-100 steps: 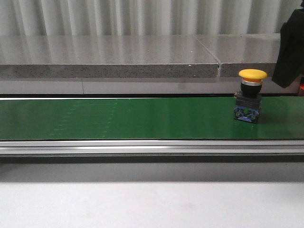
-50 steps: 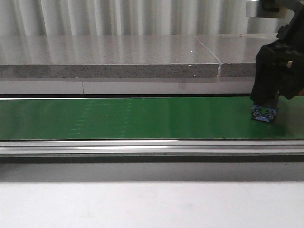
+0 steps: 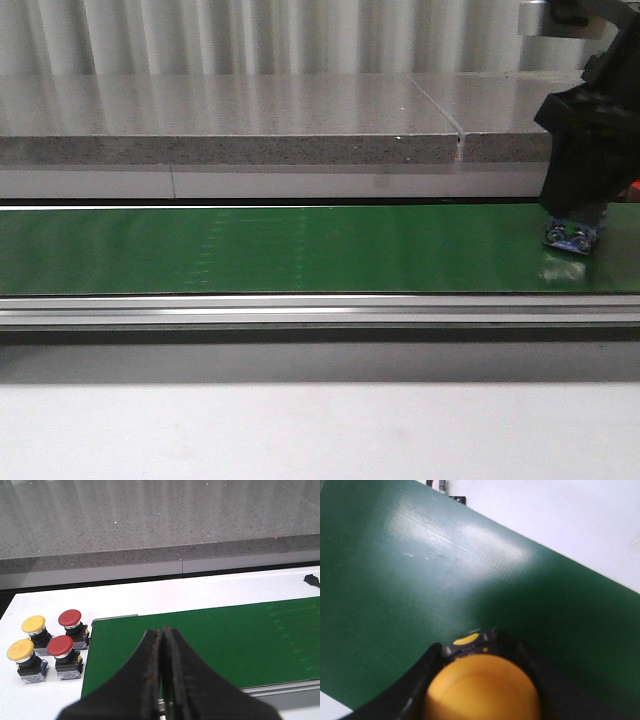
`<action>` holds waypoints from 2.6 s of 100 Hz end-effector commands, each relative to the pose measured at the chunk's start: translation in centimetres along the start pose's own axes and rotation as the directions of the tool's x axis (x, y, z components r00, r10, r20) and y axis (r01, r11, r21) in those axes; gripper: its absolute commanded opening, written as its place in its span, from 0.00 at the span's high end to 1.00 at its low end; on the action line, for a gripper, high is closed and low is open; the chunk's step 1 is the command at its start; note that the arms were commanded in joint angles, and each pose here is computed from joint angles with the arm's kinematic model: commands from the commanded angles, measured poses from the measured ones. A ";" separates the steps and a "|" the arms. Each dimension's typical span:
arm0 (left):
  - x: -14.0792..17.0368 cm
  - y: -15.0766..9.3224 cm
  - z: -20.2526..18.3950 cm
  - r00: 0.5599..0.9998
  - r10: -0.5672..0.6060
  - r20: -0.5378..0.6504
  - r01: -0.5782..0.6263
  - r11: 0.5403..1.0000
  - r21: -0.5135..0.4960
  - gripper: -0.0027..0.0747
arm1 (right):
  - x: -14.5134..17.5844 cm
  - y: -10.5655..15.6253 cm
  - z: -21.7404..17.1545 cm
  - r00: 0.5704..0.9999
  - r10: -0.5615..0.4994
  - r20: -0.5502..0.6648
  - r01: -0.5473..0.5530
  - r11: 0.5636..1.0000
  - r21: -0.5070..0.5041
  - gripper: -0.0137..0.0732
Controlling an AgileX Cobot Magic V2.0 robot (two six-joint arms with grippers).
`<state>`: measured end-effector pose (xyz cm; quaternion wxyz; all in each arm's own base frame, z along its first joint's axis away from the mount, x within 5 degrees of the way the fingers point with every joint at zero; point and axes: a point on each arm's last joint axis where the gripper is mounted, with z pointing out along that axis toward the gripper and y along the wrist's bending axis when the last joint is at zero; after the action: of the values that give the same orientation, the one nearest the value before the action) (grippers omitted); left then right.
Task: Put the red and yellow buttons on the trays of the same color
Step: 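Grasp the yellow button at the belt's end with the right gripper, then lower the yellow button into the yellow tray and open the right gripper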
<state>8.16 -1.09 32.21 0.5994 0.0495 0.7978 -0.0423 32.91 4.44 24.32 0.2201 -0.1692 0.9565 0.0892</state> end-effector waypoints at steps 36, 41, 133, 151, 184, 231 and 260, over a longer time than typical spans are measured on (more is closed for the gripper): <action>-1.5 -0.1 -0.3 0.995 0.001 0.097 -0.001 1.000 0.008 0.99 | 2.8 -3.8 -9.7 0.965 0.234 0.117 -0.251 0.953 0.167 0.80; -1.5 -0.1 -0.3 0.995 0.001 0.097 -0.001 1.000 0.008 0.99 | 3.9 -4.5 -10.6 0.952 0.273 0.136 -0.296 0.934 0.200 0.80; -1.5 -0.1 -0.3 0.995 0.001 0.097 -0.001 1.000 0.008 0.99 | 17.9 -11.9 -9.3 0.599 0.712 0.367 -0.797 0.485 0.361 0.80; -1.5 -0.1 -0.3 0.995 0.001 0.097 -0.001 1.000 0.008 0.99 | 18.4 -12.9 -8.0 0.569 0.749 0.341 -0.815 0.455 0.359 0.80; -1.5 -0.1 -0.3 0.995 0.001 0.097 -0.001 1.000 0.008 0.99 | 18.9 -13.9 -6.2 0.546 0.787 0.288 -0.823 0.439 0.361 0.80; -1.5 -0.1 -0.3 0.995 0.001 0.097 -0.001 1.000 0.008 0.99 | 19.0 -14.1 -5.6 0.530 0.802 0.277 -0.831 0.425 0.358 0.28; -1.5 -0.1 -0.3 0.995 0.001 0.097 -0.001 1.000 0.008 0.99 | 18.4 -13.5 -7.1 0.525 0.784 0.332 -0.842 0.422 0.336 0.18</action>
<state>8.16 -1.09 32.21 0.5994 0.0495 0.7978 -0.0423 19.36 -14.76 18.65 0.1876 0.3765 0.9070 -0.0200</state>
